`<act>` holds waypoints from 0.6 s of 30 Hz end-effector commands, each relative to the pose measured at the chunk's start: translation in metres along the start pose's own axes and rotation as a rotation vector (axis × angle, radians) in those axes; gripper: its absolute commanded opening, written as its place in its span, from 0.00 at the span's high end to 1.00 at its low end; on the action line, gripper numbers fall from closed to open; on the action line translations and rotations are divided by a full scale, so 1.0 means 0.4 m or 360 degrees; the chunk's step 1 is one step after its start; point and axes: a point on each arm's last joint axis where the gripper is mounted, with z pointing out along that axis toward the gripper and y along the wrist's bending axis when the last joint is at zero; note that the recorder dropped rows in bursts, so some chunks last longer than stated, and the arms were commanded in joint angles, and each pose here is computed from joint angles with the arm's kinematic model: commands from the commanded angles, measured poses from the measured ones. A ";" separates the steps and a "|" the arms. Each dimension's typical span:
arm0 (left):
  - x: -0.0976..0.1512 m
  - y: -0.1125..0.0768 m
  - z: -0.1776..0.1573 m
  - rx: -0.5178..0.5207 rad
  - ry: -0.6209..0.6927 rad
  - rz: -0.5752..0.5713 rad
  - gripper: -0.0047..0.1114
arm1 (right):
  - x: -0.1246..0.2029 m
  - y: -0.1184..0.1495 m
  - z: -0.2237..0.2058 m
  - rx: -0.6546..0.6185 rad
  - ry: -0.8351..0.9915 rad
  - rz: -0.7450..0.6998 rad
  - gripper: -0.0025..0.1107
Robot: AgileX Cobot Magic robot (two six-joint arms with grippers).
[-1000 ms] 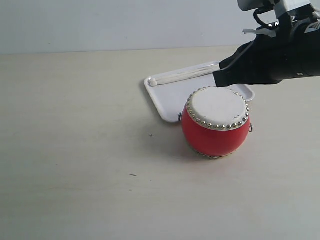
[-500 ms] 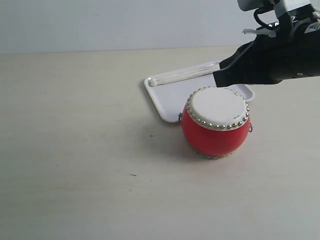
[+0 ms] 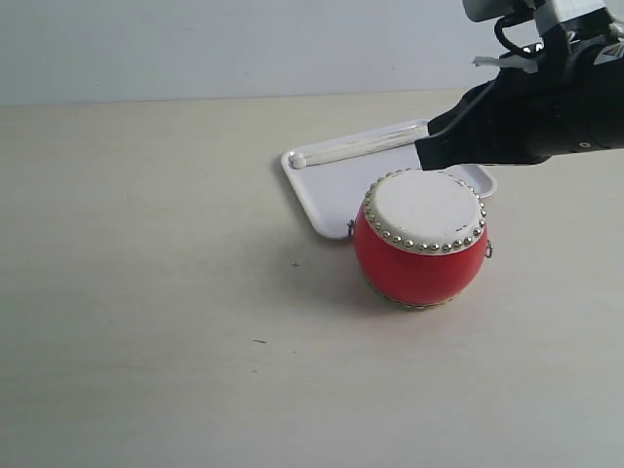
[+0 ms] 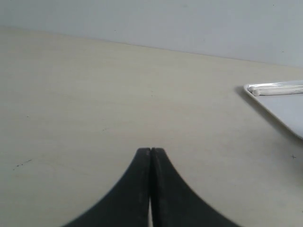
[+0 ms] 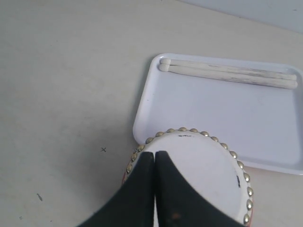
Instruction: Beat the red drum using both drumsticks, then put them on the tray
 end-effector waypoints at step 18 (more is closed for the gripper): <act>0.003 0.001 0.000 -0.0005 -0.0002 0.0003 0.96 | -0.018 -0.013 -0.004 0.0095 -0.0142 -0.0051 0.98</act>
